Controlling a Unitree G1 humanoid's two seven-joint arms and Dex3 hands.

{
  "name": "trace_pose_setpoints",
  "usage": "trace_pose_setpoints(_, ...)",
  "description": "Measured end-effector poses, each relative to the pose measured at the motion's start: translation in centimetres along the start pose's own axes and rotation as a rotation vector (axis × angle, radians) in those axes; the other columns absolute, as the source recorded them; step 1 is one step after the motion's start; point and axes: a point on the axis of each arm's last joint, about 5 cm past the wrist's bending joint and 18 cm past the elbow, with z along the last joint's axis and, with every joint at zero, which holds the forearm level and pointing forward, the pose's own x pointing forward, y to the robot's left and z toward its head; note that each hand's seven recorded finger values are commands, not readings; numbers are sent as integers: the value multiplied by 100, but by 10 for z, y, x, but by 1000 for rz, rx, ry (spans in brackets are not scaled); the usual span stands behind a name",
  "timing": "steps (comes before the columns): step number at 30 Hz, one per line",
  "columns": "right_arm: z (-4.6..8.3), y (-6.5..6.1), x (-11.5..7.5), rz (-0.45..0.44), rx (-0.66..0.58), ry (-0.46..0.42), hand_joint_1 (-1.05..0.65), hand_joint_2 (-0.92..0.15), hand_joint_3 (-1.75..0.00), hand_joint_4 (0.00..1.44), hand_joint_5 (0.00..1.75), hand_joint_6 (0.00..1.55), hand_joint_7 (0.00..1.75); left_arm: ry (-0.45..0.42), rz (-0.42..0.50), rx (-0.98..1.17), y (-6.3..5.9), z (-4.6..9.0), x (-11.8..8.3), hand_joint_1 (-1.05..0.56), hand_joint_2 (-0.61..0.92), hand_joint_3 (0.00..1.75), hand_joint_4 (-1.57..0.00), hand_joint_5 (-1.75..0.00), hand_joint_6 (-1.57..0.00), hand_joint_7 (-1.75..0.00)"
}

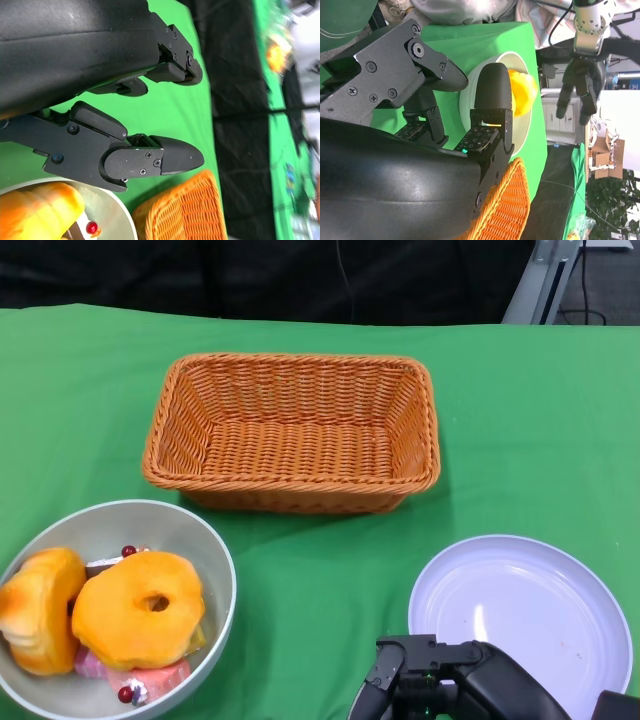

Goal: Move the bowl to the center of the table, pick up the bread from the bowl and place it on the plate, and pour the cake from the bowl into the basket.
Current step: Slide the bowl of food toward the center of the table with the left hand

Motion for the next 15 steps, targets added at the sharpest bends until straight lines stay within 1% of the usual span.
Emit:
trace_pose_setpoints(5, 0, 0, 1, 0, 2, -1, -10, -49, -110, 79, 156, 80, 111, 85, 6, -6, -5, 0, 5, -71, 92, 55, -27, 0, -26, 0)
trace_pose_setpoints(8, -1, 0, 1, 0, 1, -3, -8, -49, -110, 78, 156, 79, 111, 137, -5, 17, -9, 0, 7, -73, 92, 58, -25, 0, -22, 0)
trace_pose_setpoints(12, -3, 0, 2, 3, 0, -5, -10, -48, -110, 78, 157, 80, 111, 214, -9, 77, -13, -1, 8, -74, 92, 58, -28, -2, -27, -3)
trace_pose_setpoints(15, -4, 0, 2, 3, 1, -3, -8, -48, -111, 79, 157, 80, 111, 253, -4, 75, -14, -2, 8, -72, 92, 58, -28, -1, -27, -2)
